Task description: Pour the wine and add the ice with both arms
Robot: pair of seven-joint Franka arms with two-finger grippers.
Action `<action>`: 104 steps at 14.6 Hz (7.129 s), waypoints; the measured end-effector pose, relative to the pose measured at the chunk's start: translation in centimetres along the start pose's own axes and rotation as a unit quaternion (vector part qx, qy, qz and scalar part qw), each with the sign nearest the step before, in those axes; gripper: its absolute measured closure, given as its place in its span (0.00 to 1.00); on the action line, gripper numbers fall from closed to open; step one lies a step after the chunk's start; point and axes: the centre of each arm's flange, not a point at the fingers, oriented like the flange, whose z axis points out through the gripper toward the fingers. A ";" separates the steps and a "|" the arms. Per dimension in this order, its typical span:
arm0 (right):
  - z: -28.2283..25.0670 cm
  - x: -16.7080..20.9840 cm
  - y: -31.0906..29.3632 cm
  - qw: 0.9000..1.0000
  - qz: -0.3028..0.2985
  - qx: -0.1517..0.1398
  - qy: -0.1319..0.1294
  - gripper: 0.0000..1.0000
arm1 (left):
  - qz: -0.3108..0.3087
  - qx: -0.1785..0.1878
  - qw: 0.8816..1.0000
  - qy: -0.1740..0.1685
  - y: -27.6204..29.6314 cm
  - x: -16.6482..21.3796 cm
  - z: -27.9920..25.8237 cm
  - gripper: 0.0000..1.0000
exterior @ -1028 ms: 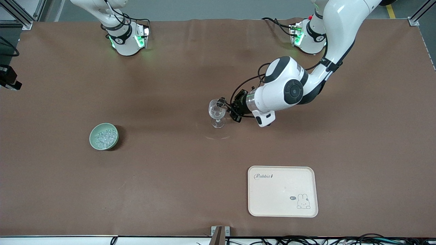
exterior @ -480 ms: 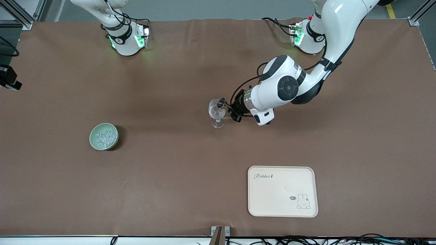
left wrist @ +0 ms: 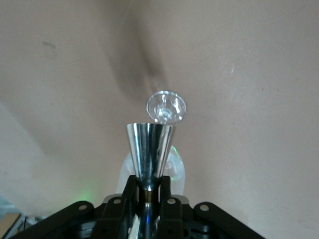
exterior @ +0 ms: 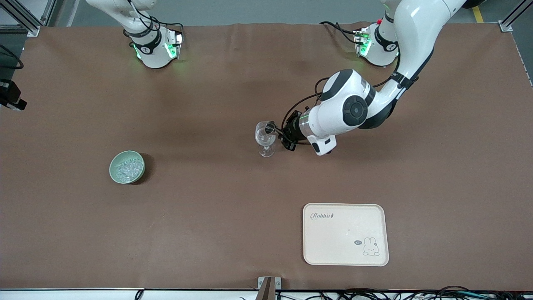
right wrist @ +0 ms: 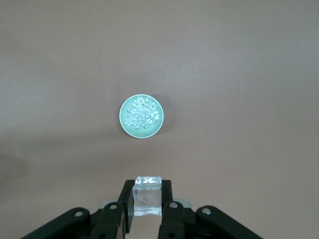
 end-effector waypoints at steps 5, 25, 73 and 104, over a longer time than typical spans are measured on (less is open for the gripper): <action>0.3 -0.4 -1.0 1.000 -0.008 0.000 -0.019 0.75 | 0.015 0.023 0.997 -0.066 1.4 1.6 -1.8 0.79; 18.0 -12.2 -51.8 0.985 0.166 0.036 -0.041 0.75 | -0.103 -0.199 0.942 -0.250 14.8 42.0 -13.3 0.79; 2.8 -1.8 -29.0 0.987 0.154 -0.014 0.041 0.00 | 0.327 -0.023 0.937 0.122 5.9 32.8 -33.4 0.00; -1.3 1.3 -2.6 0.999 0.022 0.009 0.025 0.00 | 0.609 0.111 0.740 0.263 -13.0 15.4 -42.2 0.00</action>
